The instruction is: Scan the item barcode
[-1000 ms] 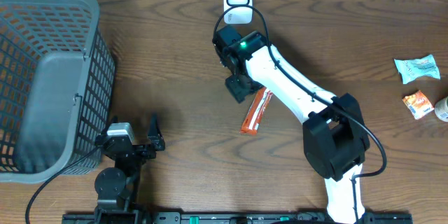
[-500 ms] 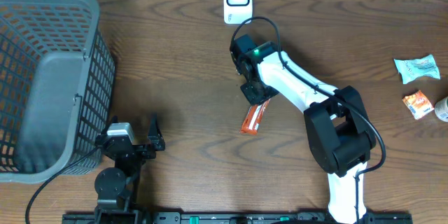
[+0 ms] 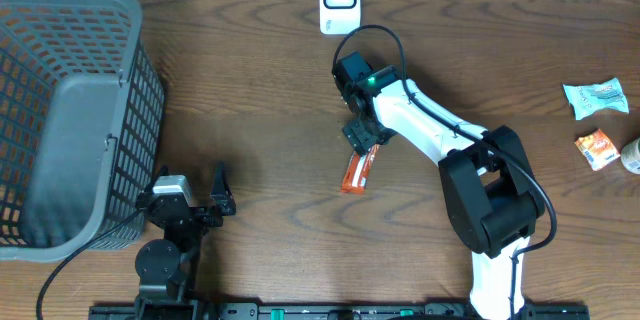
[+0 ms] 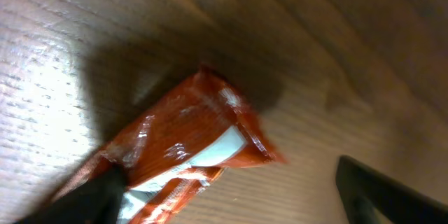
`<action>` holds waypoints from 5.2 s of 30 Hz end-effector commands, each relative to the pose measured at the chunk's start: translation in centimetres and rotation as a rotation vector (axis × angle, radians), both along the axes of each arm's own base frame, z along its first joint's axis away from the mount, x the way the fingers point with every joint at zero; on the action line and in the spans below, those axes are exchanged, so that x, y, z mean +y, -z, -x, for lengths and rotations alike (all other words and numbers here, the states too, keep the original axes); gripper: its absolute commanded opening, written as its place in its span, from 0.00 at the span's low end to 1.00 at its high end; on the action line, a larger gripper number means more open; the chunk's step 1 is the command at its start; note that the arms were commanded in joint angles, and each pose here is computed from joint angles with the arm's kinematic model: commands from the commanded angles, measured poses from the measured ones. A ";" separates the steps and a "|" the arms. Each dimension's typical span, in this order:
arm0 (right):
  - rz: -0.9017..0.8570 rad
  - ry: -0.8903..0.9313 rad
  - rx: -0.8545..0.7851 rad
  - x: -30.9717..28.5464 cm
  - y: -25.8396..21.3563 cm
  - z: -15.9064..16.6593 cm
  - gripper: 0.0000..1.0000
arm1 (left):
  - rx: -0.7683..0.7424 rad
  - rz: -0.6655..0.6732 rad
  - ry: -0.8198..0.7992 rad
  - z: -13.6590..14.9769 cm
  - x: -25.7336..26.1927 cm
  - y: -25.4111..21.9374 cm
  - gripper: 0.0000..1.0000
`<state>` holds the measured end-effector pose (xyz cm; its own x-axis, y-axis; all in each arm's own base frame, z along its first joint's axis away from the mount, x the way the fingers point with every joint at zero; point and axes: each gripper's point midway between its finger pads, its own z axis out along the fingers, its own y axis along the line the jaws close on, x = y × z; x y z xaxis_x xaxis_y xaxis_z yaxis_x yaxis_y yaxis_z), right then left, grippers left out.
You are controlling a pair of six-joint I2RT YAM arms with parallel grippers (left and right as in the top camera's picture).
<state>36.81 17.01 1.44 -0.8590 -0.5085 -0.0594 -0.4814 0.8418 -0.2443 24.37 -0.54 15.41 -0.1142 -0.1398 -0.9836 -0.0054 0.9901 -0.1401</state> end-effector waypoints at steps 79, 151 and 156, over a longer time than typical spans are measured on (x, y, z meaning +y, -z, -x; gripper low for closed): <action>-0.492 0.346 0.092 4.3 -9.9 3.6 0.99 | 0.042 -0.001 -0.011 0.0 0.2 1.8 0.98; -0.736 0.076 -0.067 0.8 -11.5 8.6 0.01 | 0.042 -0.001 -0.011 0.0 0.2 1.8 0.98; -0.559 0.347 0.053 -1.5 -4.9 8.0 0.01 | 0.042 -0.001 -0.011 0.0 0.2 1.8 0.98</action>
<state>28.00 18.52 9.97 -0.9249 -0.2405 -0.2945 -0.3519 0.8347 0.4235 24.38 -0.53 15.41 -0.1138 -0.1395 -0.9837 -0.0057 0.9902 -0.1397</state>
